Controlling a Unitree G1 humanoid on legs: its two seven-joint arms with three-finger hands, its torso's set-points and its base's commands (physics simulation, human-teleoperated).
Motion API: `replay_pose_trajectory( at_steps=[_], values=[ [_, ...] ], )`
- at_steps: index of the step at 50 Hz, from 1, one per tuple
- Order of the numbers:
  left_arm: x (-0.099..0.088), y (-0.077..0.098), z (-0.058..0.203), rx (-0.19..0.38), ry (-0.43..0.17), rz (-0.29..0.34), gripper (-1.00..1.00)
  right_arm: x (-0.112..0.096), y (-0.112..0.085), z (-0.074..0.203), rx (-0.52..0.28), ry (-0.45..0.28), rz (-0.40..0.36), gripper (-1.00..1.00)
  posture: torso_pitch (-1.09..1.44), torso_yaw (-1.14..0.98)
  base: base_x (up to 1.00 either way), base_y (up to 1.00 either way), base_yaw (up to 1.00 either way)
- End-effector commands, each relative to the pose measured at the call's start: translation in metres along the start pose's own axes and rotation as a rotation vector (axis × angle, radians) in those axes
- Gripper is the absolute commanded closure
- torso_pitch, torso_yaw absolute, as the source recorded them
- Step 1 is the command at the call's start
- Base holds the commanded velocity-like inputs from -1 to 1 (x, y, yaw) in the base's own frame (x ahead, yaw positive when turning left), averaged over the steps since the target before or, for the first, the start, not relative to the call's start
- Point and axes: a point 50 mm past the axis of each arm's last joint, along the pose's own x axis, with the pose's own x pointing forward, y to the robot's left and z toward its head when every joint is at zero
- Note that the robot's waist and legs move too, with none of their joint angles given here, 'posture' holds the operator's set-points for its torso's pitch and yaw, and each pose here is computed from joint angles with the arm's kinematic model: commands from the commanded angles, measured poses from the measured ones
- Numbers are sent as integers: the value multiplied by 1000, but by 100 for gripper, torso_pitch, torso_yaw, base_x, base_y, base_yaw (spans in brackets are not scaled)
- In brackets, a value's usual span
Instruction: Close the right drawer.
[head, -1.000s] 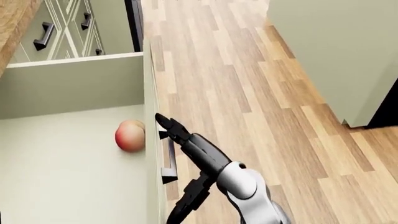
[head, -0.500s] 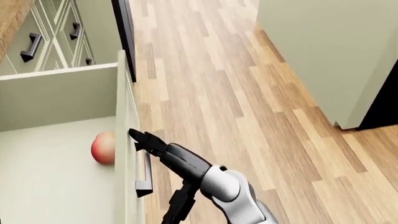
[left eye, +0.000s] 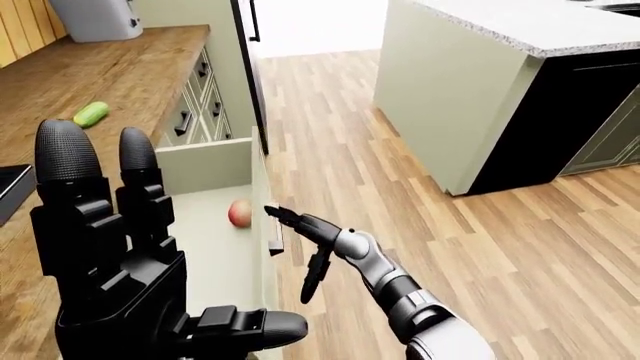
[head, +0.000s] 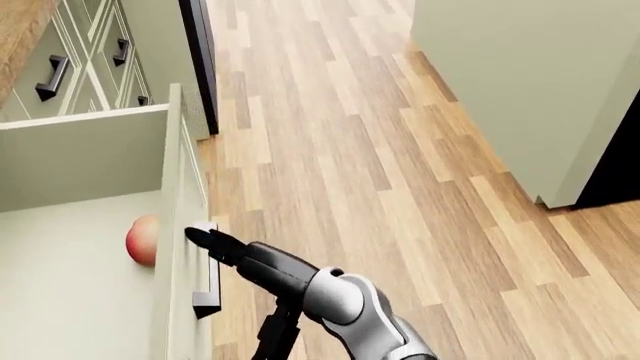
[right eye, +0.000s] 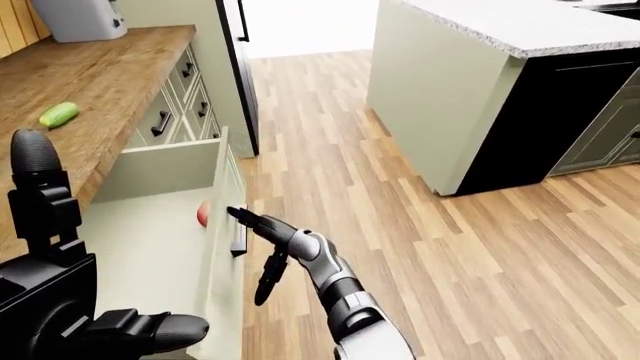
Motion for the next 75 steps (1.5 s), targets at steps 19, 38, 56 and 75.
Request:
replay_pose_trajectory(
  at_steps=[19,38,56,75],
  values=[
    [2,0,9,-3,-58,3,-100,18,15,26,-93,-39,159,-100,0,0,0,0,0],
    [3,2,8,-2,-57,7,-100,25,20,36,-115,-27,222,-100,0,0,0,0,0],
    [3,3,8,-2,-56,10,-100,30,26,42,-139,0,303,-100,0,0,0,0,0],
    [3,2,7,-2,-53,9,-100,27,1,53,-131,-23,234,-100,0,0,0,0,0]
  ],
)
